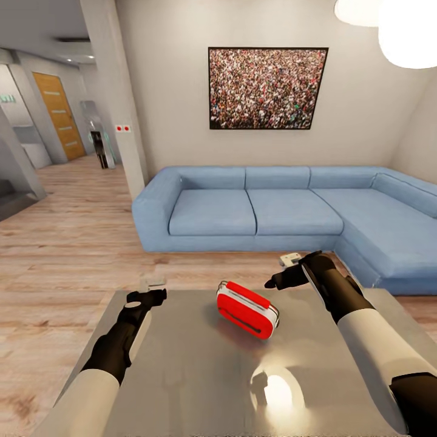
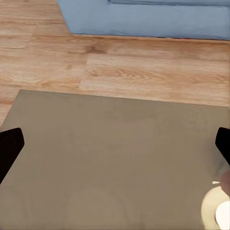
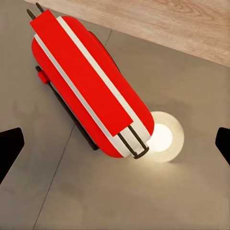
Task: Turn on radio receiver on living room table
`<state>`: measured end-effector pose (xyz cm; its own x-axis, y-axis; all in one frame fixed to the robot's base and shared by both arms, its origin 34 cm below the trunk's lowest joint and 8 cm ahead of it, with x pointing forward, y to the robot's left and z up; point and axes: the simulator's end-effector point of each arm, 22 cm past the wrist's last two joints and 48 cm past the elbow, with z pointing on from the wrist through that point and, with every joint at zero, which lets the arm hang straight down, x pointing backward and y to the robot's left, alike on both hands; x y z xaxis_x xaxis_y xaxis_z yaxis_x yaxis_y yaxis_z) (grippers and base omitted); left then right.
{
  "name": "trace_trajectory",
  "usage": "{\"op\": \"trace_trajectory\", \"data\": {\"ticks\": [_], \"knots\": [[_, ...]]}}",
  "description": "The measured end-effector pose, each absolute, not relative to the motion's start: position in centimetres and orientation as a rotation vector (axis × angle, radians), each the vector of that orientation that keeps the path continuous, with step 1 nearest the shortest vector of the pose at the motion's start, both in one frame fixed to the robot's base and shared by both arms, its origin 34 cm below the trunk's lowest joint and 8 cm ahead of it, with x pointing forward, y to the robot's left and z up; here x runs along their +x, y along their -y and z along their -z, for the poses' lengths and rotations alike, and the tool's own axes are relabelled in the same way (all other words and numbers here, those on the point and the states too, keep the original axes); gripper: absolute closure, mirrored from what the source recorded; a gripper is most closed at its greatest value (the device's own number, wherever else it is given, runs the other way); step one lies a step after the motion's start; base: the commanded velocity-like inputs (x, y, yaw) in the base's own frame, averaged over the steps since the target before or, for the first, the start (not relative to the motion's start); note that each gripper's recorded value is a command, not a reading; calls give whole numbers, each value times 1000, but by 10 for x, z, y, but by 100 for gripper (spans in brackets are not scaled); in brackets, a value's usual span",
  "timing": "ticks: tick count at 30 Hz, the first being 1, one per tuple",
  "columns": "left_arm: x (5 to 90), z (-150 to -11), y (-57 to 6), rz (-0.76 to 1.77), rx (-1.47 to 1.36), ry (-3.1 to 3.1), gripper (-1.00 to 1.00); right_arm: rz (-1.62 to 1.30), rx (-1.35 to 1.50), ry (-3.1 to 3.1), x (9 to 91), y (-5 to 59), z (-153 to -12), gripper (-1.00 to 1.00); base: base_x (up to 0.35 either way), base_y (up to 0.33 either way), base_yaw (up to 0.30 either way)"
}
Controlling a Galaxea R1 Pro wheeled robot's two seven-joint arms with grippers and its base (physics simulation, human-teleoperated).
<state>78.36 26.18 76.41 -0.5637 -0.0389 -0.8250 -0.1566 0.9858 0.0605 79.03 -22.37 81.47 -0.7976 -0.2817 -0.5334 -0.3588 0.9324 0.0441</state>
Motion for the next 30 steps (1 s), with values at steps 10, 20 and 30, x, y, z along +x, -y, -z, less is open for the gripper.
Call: {"op": "trace_trajectory", "data": {"ticks": [10,20,30], "knots": [[782,-753,-262,-159,-135,-2184,-100,-197,-457,-2561,791,224,-805,-100,0,0,0],[780,-742,-263,-161,-134,-2201,-100,-198,-457,-2572,791,224,-797,-100,0,0,0],[779,-732,-262,-162,-133,-2218,-100,-199,-461,-2571,794,223,-792,-100,0,0,0]]}}
